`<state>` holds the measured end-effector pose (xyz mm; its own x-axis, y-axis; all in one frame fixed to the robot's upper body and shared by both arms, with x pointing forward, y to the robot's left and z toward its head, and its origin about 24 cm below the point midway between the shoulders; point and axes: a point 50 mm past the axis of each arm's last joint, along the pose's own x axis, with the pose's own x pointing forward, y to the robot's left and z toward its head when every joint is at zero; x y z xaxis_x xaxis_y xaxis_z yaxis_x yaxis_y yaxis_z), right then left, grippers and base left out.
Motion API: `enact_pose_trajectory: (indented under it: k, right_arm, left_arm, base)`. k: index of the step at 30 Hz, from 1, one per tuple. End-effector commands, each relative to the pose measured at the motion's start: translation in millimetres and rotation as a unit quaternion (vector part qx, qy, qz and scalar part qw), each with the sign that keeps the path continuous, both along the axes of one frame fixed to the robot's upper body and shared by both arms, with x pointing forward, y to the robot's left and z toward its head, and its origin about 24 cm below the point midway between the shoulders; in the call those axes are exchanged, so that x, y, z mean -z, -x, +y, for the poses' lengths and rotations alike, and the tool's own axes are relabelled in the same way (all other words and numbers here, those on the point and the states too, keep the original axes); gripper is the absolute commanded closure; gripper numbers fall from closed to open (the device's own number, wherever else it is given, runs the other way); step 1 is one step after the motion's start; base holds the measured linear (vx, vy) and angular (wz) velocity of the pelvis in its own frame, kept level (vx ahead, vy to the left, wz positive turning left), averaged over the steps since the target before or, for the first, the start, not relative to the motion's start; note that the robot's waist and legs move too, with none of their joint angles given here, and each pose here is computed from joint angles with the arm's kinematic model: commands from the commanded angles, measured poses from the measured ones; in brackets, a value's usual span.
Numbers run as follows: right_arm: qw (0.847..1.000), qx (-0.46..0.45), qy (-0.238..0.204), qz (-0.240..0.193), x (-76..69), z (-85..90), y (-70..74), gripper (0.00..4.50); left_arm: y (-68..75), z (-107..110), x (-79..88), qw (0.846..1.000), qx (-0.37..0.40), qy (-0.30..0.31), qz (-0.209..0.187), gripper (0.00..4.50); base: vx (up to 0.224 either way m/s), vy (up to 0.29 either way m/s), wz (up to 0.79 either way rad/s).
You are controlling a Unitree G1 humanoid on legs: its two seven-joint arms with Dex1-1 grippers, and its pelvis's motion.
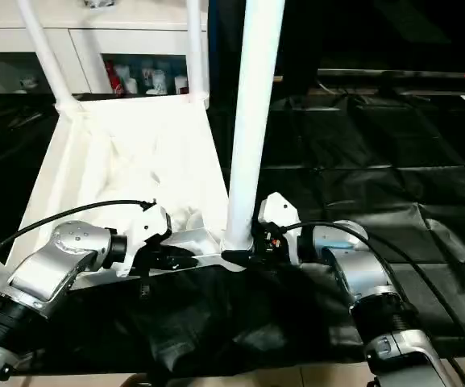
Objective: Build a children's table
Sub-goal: Rotate leg to tighten
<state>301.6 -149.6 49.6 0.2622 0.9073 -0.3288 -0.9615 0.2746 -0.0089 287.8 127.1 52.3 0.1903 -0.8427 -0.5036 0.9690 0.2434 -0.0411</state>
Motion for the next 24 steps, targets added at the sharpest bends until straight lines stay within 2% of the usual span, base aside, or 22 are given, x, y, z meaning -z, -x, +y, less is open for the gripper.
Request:
enact_pose_trajectory:
  k: [1,4,7,8,9,13,15,17,20,22,24]
  right_arm:
    - [1.000,0.008,0.001,-0.010,-3.8,-1.1,-5.1,1.56]
    - [0.999,0.035,-0.021,-0.001,3.9,2.0,-5.1,1.64]
    - [0.995,0.102,-0.021,-0.004,17.0,3.6,-7.5,1.73]
    - [0.986,0.163,-0.020,-0.001,26.3,5.1,-10.5,1.73]
    - [0.985,0.170,-0.020,0.000,27.4,5.3,-10.8,1.74]
    - [0.955,0.295,-0.028,0.018,43.6,17.8,-17.8,1.74]
    - [0.948,0.318,-0.025,0.016,45.4,23.8,-20.4,1.75]
    - [0.942,0.334,-0.030,0.020,45.9,38.8,-24.1,1.75]
    - [0.955,0.292,-0.049,0.011,39.0,66.9,-24.8,1.75]
    - [0.960,0.271,-0.063,-0.005,32.7,75.7,-25.3,1.19]
    - [0.961,0.262,-0.083,-0.018,25.6,75.4,-27.0,0.95]
  left_arm:
    - [2.4,1,5.4,1.000,-0.005,0.011,0.012,4.50]
    - [-2.8,-1,5.7,1.000,-0.027,0.009,0.004,4.50]
    - [-11.3,-5,6.7,0.998,-0.060,0.006,-0.005,4.50]
    - [-18.1,-9,7.4,0.996,-0.084,0.004,-0.009,4.50]
    - [-18.9,-10,7.5,0.996,-0.086,0.003,-0.010,4.50]
    - [-37.3,-27,7.9,0.990,-0.137,-0.006,-0.027,4.50]
    - [-42.8,-33,6.7,0.988,-0.152,-0.007,-0.034,4.50]
    - [-51.0,-43,4.0,0.983,-0.175,-0.008,-0.051,4.50]
    - [-56.0,-59,0.7,0.983,-0.170,0.001,-0.063,4.50]
    - [-56.4,-65,-0.5,0.985,-0.159,0.008,-0.067,4.50]
    - [-55.3,-66,-1.2,0.987,-0.142,0.016,-0.069,4.50]
  base:
    - [0.000,0.000,0.00]
    - [0.000,0.000,0.00]
    - [0.000,0.000,0.00]
    - [0.000,0.000,0.00]
    - [0.000,0.000,0.00]
    - [0.000,0.000,0.00]
    - [-0.027,0.015,-0.03]
    - [-0.056,0.037,-0.05]
    - [0.000,0.000,0.00]
    - [0.000,0.000,0.00]
    - [0.000,0.000,0.00]
